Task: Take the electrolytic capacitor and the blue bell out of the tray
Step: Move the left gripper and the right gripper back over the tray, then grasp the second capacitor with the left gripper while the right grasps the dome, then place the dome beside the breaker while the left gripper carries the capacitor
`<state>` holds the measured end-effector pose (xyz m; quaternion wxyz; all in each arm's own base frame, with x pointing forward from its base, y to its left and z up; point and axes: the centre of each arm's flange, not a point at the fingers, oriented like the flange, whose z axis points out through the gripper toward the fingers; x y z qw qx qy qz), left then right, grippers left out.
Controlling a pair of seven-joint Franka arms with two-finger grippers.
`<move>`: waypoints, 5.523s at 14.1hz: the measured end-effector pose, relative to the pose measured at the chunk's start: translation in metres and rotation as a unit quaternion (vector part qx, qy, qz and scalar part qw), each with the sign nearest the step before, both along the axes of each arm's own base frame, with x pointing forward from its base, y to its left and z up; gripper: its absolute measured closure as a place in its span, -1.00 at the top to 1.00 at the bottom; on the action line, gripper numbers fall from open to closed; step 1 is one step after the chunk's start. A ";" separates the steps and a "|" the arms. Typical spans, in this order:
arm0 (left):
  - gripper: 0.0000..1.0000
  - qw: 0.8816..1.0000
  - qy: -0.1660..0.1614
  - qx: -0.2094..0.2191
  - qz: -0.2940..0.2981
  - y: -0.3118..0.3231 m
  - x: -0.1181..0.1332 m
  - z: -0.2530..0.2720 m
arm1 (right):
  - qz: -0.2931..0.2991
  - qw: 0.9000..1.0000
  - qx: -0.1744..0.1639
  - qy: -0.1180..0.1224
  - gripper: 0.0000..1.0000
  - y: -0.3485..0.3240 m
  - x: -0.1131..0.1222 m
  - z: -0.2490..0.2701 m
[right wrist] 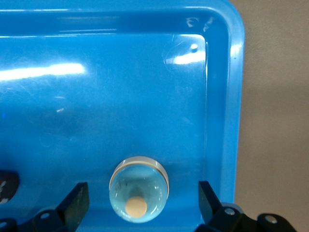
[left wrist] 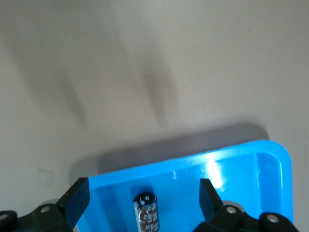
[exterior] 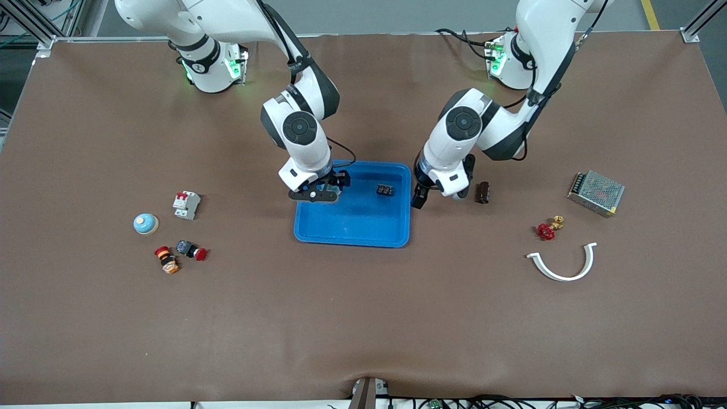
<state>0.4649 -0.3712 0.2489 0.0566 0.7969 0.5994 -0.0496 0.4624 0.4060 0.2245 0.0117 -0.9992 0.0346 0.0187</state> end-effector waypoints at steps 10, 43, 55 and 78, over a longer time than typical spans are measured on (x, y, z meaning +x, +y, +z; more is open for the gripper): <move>1.00 0.997 -0.006 0.023 0.075 -0.054 -0.007 -0.031 | 0.015 1.000 -0.014 0.006 1.00 0.010 -0.015 -0.035; -0.31 0.997 -0.023 0.038 0.060 -0.094 -0.017 -0.062 | 0.186 0.982 -0.009 0.034 0.34 -0.270 0.102 0.139; -0.31 0.986 -0.056 0.082 -0.133 -0.078 0.038 0.012 | 0.200 0.979 -0.033 0.020 0.34 -0.303 0.078 0.012; -0.31 0.762 -0.019 0.075 -0.643 0.112 0.130 -0.017 | 0.186 0.977 0.090 0.057 1.00 -0.309 0.124 0.046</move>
